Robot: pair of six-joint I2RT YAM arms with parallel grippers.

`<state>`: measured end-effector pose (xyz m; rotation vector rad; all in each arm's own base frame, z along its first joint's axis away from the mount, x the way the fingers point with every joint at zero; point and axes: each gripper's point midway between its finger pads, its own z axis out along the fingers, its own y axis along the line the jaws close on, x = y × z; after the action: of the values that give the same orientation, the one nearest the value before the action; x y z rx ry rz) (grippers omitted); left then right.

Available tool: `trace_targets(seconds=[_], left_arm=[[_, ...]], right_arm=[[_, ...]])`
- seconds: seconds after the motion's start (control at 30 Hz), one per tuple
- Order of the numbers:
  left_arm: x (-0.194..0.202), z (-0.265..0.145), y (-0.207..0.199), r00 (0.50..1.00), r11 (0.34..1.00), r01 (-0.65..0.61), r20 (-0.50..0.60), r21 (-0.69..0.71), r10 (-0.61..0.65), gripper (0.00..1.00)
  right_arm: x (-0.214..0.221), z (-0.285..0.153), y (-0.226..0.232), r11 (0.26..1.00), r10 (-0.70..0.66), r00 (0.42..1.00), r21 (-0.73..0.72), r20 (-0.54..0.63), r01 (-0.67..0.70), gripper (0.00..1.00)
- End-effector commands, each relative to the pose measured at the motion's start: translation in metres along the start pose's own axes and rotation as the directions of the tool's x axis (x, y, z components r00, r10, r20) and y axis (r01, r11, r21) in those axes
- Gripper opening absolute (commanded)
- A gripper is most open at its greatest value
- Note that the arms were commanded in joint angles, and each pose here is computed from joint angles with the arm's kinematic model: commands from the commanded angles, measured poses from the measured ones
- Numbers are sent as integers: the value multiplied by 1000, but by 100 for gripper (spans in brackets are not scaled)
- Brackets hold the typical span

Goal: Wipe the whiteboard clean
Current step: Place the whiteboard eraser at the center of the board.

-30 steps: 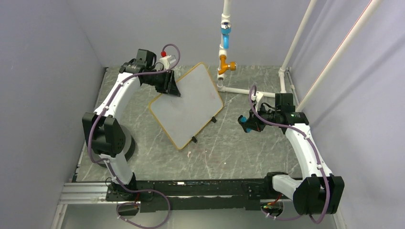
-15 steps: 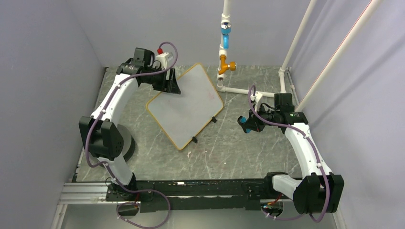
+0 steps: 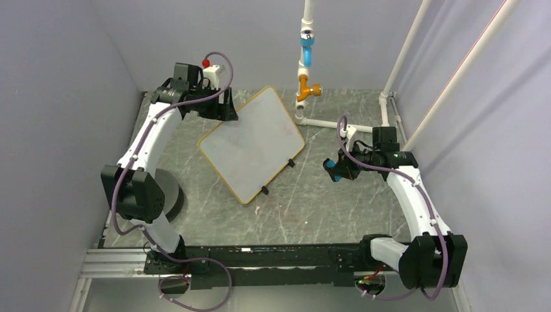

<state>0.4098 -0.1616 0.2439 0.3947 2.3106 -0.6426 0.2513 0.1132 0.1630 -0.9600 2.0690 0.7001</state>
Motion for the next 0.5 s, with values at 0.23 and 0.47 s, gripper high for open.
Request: trace_targets(seconds=[0.23,0.47], left_arm=[[-67,-89,-21,900,982,-143,396,-123,181,86],[-17,-148,-28,782,966,-133,576,-221,239,99]], right_arm=[[27,11,-36,988,77,992,142,-103,-62,0],[69,18,-102,916,191,948,394,-255,-79,0]])
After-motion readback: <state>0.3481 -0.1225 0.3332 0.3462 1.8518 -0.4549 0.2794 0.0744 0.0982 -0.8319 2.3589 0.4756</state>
